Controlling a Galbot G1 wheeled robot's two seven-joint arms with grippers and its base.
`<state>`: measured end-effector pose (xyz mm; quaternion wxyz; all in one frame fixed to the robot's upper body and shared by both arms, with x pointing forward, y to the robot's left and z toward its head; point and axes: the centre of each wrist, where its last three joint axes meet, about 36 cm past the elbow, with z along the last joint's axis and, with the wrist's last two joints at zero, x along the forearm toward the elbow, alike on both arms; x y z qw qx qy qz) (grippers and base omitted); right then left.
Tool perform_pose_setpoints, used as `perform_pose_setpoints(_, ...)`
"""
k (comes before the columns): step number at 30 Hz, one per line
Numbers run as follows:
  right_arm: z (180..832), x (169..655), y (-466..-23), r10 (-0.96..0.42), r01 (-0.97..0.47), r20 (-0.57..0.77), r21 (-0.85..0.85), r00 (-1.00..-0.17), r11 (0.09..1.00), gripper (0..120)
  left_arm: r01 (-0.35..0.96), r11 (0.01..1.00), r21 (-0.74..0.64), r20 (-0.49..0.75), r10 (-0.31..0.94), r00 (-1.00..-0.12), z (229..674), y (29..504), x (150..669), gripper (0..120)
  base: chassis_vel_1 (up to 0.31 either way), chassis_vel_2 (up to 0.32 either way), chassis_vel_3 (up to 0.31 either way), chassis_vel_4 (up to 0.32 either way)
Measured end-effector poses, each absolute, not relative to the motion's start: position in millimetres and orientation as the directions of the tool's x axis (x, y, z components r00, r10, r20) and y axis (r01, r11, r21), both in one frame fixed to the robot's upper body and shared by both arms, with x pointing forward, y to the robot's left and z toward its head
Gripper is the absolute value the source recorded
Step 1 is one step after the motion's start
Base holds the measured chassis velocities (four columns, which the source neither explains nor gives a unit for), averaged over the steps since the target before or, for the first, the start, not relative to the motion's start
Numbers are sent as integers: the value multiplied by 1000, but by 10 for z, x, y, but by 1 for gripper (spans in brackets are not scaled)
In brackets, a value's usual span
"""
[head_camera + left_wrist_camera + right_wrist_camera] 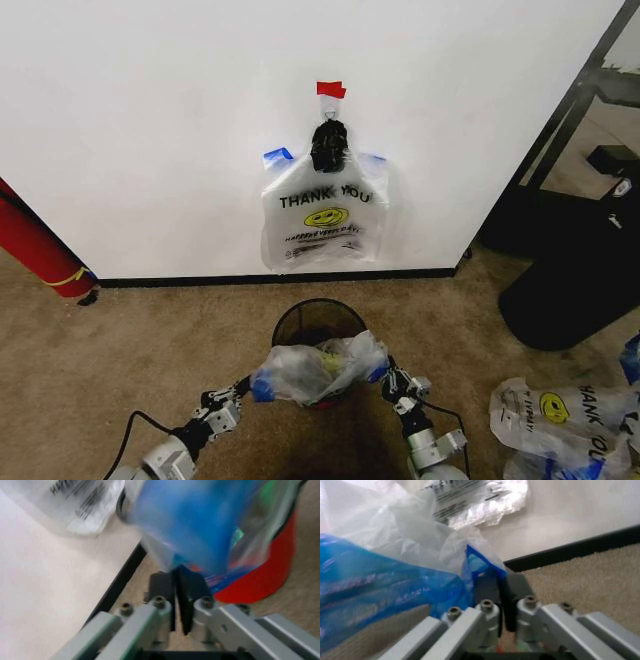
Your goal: Pick up the garbage bag from the wall and place it over the trash bin.
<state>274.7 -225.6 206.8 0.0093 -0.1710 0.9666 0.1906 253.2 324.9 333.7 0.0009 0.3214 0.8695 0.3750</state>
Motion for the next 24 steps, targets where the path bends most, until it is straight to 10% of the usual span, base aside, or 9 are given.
perform_pose_setpoints(13, 2556, 2177, -3057, -370, -375, 63, -122, -927, 919, 50, 687, 243, 685, 357, 710, -607, 3884, 3564, 2675, 51, 0, 0, 0, 0)
perform_pose_setpoints(24, 2750, 2091, -3412, -617, -578, 17, -373, -787, 726, 91, 693, -51, 719, 444, 801, -402, 4339, 3652, 3040, 94, 0, 0, 0, 0)
